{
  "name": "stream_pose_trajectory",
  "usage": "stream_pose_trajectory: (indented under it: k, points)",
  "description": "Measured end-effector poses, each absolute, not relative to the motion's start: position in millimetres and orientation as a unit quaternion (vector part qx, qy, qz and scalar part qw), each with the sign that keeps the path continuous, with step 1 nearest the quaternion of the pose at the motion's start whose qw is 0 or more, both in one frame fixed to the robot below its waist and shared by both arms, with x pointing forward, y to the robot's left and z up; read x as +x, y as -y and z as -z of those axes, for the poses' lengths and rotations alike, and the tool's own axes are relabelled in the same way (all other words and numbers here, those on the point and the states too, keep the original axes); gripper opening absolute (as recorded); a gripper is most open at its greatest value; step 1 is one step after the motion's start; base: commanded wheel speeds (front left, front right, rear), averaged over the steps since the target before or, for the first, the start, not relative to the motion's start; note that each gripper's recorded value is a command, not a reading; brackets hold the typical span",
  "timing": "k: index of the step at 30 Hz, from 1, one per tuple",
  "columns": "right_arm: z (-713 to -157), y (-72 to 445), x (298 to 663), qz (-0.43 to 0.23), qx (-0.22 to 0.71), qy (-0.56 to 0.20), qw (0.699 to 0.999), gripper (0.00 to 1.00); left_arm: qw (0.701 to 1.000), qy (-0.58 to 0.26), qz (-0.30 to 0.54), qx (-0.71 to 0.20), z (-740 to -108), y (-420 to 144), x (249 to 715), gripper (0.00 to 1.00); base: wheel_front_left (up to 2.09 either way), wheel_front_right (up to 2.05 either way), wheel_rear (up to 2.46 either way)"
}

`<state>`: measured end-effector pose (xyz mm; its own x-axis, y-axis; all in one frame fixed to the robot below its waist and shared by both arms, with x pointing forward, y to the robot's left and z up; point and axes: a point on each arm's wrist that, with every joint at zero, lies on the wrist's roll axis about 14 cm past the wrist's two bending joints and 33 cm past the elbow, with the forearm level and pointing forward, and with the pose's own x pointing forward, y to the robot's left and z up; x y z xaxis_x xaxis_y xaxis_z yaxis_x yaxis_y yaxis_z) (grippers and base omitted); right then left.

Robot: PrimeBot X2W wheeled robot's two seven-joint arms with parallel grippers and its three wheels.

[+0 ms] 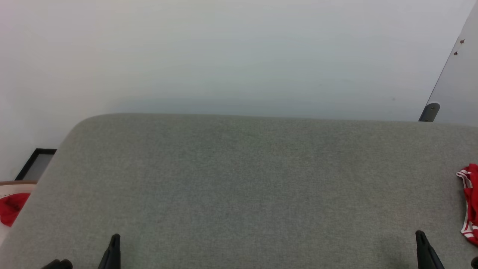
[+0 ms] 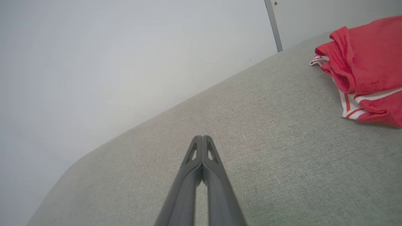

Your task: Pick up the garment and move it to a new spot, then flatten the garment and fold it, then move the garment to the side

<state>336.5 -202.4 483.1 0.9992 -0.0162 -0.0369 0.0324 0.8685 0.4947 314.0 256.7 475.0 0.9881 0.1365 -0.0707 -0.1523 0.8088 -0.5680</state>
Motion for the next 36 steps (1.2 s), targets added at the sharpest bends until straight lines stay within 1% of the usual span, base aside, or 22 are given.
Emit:
stream_pose_trajectory:
  k: [17, 36]
  points:
    - [-487.7, 202.8, 349.5, 0.021, 0.377, -0.016, 0.926, 0.00, 0.909, -0.010, -0.074, -0.409, -479.6, -247.3, 330.1, 0.00, 0.00, 0.00, 0.00]
    - [-491.1, 202.0, 360.5, 0.023, 0.484, -0.016, 0.875, 0.00, 0.860, -0.007, -0.061, -0.506, -485.6, -235.9, 346.0, 0.00, 0.00, 0.00, 0.00]
